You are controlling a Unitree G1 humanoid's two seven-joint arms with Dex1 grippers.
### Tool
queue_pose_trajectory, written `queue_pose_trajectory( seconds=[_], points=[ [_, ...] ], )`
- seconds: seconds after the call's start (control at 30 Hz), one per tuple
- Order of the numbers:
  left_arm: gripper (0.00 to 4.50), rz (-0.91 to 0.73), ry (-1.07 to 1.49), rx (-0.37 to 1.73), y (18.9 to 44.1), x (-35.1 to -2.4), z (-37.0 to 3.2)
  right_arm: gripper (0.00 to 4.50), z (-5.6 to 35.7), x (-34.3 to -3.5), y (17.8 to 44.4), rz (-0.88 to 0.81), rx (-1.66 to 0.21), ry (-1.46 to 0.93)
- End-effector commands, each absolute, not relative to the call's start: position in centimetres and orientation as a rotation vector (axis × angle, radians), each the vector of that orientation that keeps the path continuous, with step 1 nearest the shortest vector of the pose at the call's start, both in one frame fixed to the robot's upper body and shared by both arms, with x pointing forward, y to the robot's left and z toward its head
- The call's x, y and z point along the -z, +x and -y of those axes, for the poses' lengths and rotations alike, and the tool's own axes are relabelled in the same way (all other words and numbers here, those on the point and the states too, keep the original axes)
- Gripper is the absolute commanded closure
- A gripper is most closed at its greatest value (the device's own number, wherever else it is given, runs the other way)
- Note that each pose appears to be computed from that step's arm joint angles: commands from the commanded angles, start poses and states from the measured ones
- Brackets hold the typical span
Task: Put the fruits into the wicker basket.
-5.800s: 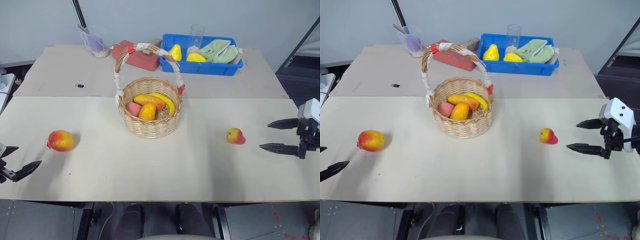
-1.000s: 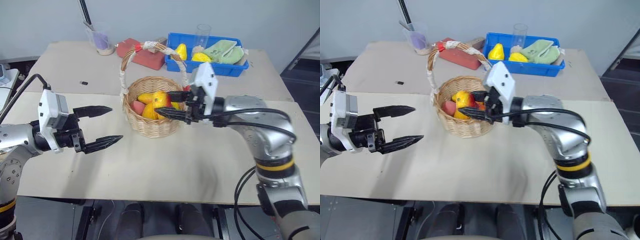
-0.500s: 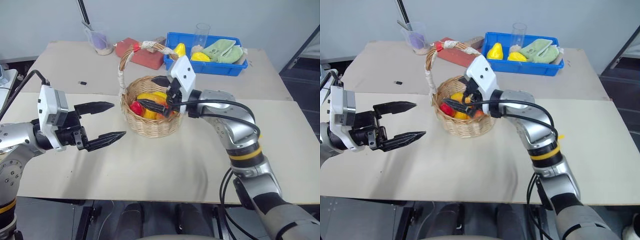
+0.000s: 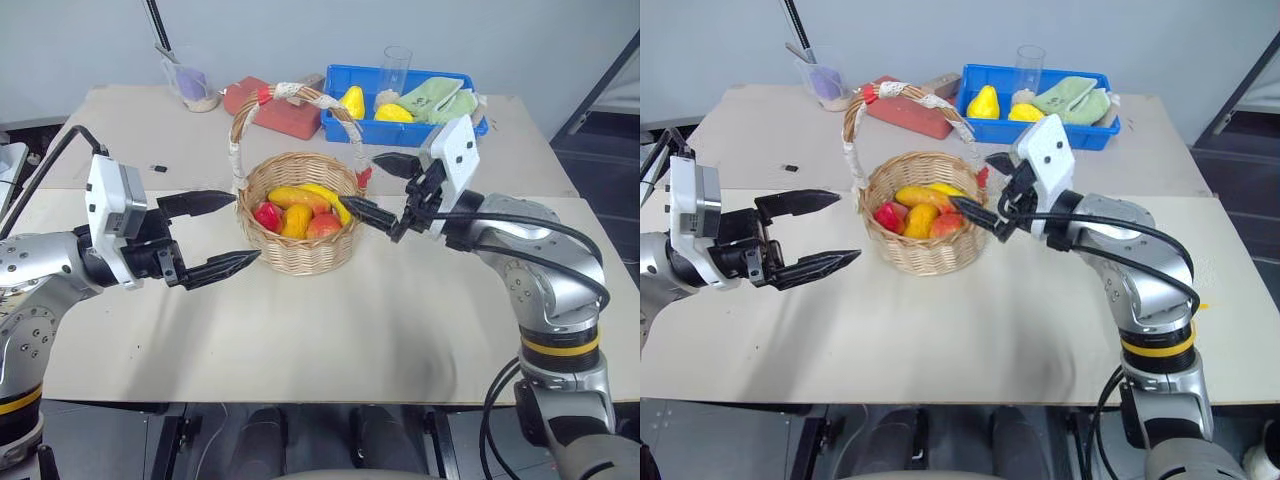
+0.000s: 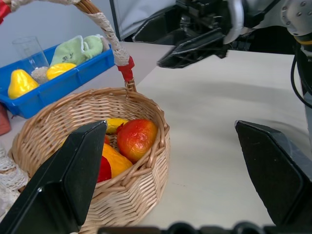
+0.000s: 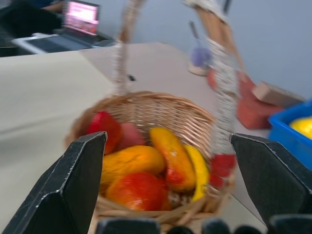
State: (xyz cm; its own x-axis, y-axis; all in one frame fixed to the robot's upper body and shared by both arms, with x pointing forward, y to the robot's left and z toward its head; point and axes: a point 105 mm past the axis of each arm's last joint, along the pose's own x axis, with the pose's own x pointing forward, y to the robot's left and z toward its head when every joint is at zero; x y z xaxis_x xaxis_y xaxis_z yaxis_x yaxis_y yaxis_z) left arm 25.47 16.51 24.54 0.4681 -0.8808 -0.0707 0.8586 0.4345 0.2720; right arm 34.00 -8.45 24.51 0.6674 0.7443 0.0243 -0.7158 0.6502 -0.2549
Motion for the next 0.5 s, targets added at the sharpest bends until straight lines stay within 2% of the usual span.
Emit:
queue_pose_trajectory(
  seconds=[0.03, 0.33, 0.37, 0.5],
  points=[
    [0.0, 0.124, 0.313, 1.085, 25.4, -25.3, -16.4, 0.04, 8.9, -26.0, 35.2, 0.177, -0.762, -0.231],
    [0.0, 0.131, 0.326, 1.088, 25.4, -25.3, -16.2, 0.04, 8.1, -24.9, 37.8, 0.136, -0.763, -0.198],
    [0.0, 0.133, 0.327, 1.087, 25.3, -25.3, -16.1, 0.57, 8.1, -24.9, 38.0, 0.136, -0.756, -0.19],
    [0.0, 0.134, 0.329, 1.082, 25.2, -25.2, -16.1, 1.93, 7.8, -24.6, 38.4, 0.138, -0.754, -0.179]
  ],
)
